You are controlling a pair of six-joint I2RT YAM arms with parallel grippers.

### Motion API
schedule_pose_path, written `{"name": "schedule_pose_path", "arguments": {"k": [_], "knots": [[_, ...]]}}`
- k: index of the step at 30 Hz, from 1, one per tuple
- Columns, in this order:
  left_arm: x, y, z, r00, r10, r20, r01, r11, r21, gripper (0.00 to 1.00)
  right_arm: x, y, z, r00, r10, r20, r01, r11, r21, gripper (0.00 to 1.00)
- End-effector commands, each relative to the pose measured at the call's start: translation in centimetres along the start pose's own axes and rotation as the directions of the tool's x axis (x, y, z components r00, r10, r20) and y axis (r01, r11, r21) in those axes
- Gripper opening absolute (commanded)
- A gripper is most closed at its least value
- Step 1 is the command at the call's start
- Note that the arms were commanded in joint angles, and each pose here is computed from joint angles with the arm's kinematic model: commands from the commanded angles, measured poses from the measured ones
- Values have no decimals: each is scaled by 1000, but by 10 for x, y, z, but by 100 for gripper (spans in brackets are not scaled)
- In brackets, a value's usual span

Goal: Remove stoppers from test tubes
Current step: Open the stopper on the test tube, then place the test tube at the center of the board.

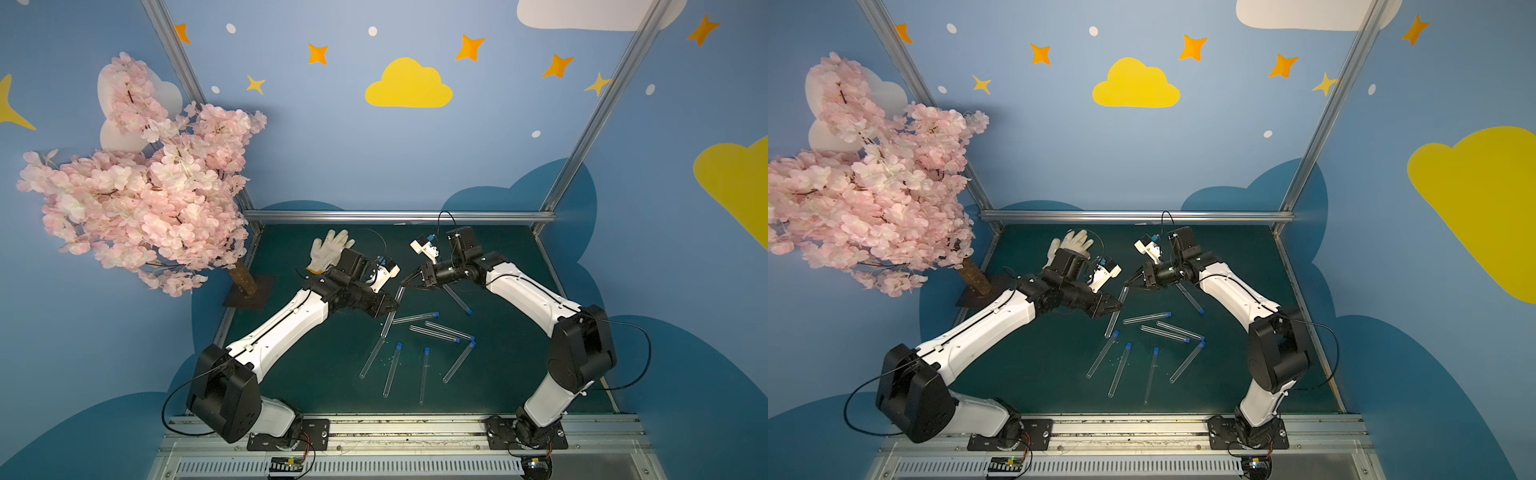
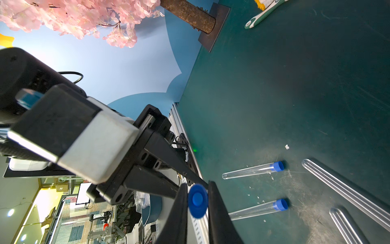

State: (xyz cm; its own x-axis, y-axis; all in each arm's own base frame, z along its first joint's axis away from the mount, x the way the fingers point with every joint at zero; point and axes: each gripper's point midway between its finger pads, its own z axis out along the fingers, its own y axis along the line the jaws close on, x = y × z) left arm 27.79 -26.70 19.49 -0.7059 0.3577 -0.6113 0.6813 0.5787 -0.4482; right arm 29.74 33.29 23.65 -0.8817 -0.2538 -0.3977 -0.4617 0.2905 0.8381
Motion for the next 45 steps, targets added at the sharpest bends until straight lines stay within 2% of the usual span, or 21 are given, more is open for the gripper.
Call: {"name": "schedule_pose_path", "arguments": {"k": [1,9,21,25,30,37,42,45], "knots": [[29,11,4,995,-43,-89,39,998,-39,3,-15,13,-12,997,-63,39,63,998,7,0],[34,16,2,994,-49,-102,44,998,-53,3,-10,-5,-21,998,-54,22,51,991,123,0],[39,22,0,992,-65,-111,57,996,-74,3,-13,-17,-31,998,-38,46,29,983,182,0],[39,42,-3,988,-126,-93,110,982,-155,3,-8,-29,-45,999,-13,51,1,973,229,0],[47,89,-5,968,-221,-118,169,923,-346,4,1,-42,-60,999,-8,31,-2,950,311,0],[63,159,3,895,-406,-183,237,782,-576,7,8,-59,-69,999,34,11,-36,921,388,0],[73,193,13,839,-512,-183,277,692,-666,8,7,-61,-73,999,30,17,-35,913,407,0],[78,203,21,815,-551,-181,291,658,-694,9,6,-63,-74,999,37,18,-41,910,413,0]]}}
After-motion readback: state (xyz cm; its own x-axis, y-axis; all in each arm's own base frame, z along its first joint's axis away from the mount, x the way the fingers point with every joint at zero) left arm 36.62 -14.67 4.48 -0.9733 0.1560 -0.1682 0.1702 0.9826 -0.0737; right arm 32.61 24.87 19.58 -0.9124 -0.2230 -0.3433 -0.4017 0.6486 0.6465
